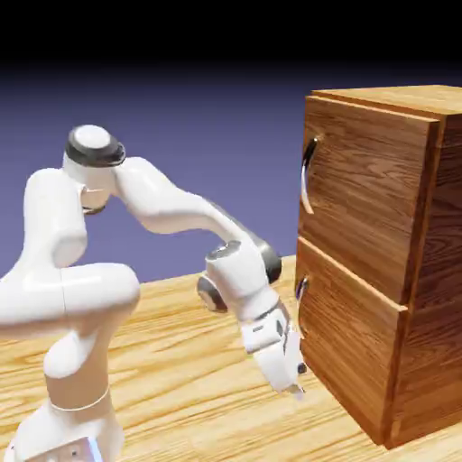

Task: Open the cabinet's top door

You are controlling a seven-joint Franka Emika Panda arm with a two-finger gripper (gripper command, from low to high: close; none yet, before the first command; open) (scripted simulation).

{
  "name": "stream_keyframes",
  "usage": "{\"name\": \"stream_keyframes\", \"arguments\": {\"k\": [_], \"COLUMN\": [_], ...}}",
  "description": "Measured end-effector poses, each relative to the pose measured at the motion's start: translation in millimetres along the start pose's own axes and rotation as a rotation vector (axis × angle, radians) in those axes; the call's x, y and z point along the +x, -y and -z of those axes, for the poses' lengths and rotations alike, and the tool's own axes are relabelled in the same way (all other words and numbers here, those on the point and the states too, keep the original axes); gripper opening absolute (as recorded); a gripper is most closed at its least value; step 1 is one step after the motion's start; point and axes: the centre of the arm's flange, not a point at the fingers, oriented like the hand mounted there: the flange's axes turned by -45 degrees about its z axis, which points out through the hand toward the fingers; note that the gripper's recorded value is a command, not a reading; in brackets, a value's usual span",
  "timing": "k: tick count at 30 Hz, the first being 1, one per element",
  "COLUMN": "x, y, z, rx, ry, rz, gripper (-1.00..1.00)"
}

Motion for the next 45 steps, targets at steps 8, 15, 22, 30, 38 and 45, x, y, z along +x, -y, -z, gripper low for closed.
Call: {"name": "stream_keyframes", "arguments": {"k": [8, 15, 22, 30, 38, 45], "x": [62.9, 75.4, 110.2, 79.0, 61.3, 53.4], "y": [60.7, 103.7, 126.9, 63.9, 7.0, -35.3], "z": [116.0, 220.3, 192.9, 209.3, 214.5, 213.5], "rx": [0.259, 0.518, 0.518, 0.734, 0.912, 1.039], "ry": [-0.506, -0.844, -0.844, -0.841, -0.832, -0.823], "rz": [0.040, 0.070, 0.070, 0.169, 0.251, 0.310], "gripper": [0.00, 0.00, -1.00, -1.00, -1.00, -1.00]}}
